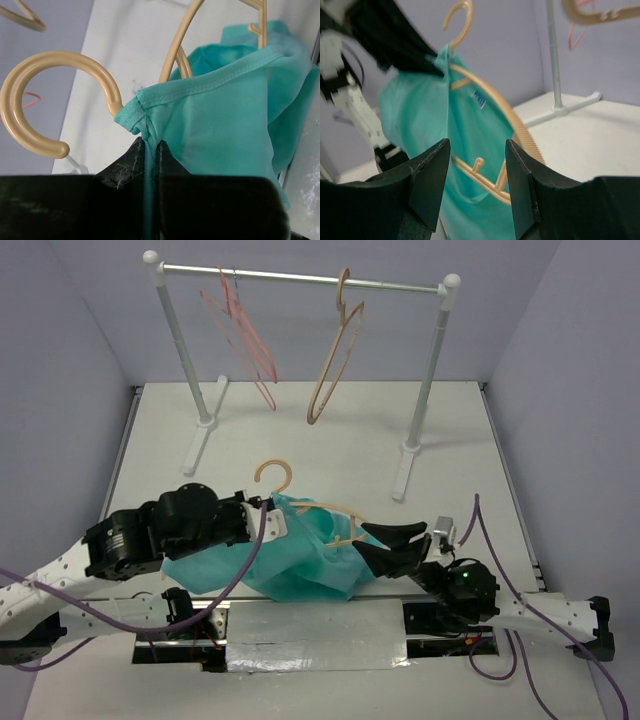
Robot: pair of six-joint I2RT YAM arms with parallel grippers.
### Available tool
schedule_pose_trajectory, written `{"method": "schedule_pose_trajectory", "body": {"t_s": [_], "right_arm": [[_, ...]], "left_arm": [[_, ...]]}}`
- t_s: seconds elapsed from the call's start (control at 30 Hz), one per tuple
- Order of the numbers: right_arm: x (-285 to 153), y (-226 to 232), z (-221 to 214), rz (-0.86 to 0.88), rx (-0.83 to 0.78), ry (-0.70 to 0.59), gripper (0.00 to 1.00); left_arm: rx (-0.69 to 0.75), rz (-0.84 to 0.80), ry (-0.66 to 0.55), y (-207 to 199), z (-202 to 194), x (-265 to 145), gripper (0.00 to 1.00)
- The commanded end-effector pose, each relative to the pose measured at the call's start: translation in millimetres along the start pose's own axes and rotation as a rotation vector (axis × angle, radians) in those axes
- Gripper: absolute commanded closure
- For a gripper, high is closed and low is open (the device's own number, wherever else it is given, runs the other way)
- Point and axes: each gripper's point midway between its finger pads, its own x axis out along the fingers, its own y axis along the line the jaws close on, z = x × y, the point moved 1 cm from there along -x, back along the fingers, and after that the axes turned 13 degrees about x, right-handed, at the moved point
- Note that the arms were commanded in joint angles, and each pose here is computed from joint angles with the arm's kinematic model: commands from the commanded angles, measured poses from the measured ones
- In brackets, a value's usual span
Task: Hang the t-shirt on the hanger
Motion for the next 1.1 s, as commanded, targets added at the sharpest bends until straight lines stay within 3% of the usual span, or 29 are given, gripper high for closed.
{"method": "schedule_pose_trajectory", "body": {"t_s": [0.0,0.17,0.23,0.47,0.73,0.9,1.07], "right_arm": [[-2,0,45,-0.079,0.15,-0.11,0.44],[-13,-30,73,-0.313,0.259,-0.185,0.44],[-14,-47,63,-0.443,0.267,-0.16,0.44],[-22,-71,40,-0.651,0.363,-0.132,0.46],[-24,-59,49,-0.559,0.412,-0.145,0.46],[-15,-50,33,-0.556,0.356,0.0,0.43],[8,-17,19,-0.422,0.362,0.154,0.42]], "left_arm": [[0.03,0.142,-0.156,30,25,-17,1.0],[0.048,0.129,-0.222,23,28,-24,1.0],[0.054,0.116,-0.224,21,29,-24,1.0],[0.047,0.122,-0.203,22,25,-25,1.0],[0.106,0.048,-0.372,6,44,-42,1.0],[0.15,0.033,-0.512,0,62,-58,1.0],[0.164,-0.006,-0.526,-5,65,-57,1.0]]}}
